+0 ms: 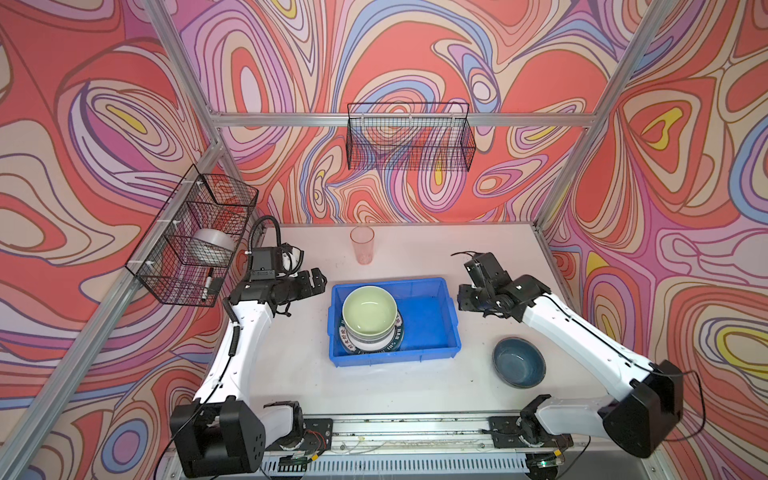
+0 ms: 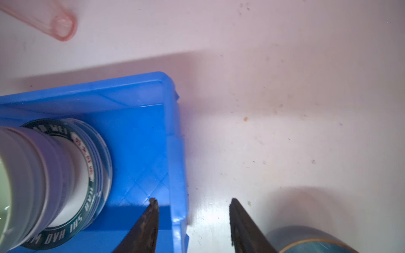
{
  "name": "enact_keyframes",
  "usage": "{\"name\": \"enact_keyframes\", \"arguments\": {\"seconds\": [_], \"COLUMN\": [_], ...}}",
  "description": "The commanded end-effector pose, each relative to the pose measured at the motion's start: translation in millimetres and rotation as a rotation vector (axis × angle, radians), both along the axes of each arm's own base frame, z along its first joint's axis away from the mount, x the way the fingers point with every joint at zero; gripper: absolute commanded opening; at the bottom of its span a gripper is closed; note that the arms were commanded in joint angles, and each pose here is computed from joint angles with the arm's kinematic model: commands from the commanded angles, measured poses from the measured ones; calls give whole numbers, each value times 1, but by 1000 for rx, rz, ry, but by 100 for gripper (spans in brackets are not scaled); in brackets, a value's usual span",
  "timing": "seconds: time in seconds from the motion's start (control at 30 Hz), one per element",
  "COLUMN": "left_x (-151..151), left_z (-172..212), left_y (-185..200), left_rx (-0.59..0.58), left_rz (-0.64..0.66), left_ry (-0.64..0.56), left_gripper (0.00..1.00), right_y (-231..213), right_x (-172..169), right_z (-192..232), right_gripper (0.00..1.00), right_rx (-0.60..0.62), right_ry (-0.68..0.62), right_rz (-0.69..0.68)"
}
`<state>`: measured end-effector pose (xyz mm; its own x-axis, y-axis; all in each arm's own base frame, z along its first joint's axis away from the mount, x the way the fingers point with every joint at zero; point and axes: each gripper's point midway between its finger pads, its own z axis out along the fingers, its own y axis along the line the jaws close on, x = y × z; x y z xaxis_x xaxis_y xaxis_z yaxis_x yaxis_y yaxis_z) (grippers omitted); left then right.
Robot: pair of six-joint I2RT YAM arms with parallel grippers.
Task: Place the mixed dishes into the plastic bin
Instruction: 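Open the right gripper and move it toward the dark teal bowl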
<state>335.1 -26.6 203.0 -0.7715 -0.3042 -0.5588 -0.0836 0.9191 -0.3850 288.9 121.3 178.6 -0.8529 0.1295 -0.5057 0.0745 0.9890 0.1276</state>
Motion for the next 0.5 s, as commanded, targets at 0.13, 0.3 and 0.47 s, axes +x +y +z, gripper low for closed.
{"name": "enact_keyframes", "arguments": {"seconds": [0.13, 0.3, 0.47], "left_x": [-4, -7, -7], "left_z": [1, 2, 6], "left_y": [0, -5, -12], "left_rx": [11, 62, 118], "left_rz": [-21, -46, -88], "left_ry": [-10, -20, -5], "left_gripper": [94, 94, 94], "right_y": [-40, -54, -64], "right_x": [-43, -60, -72], "right_z": [-39, -48, -53], "right_gripper": [54, 53, 53], "right_rx": [-78, -102, -112], "right_ry": [153, 188, 208], "right_rz": [-151, -223, -271]}}
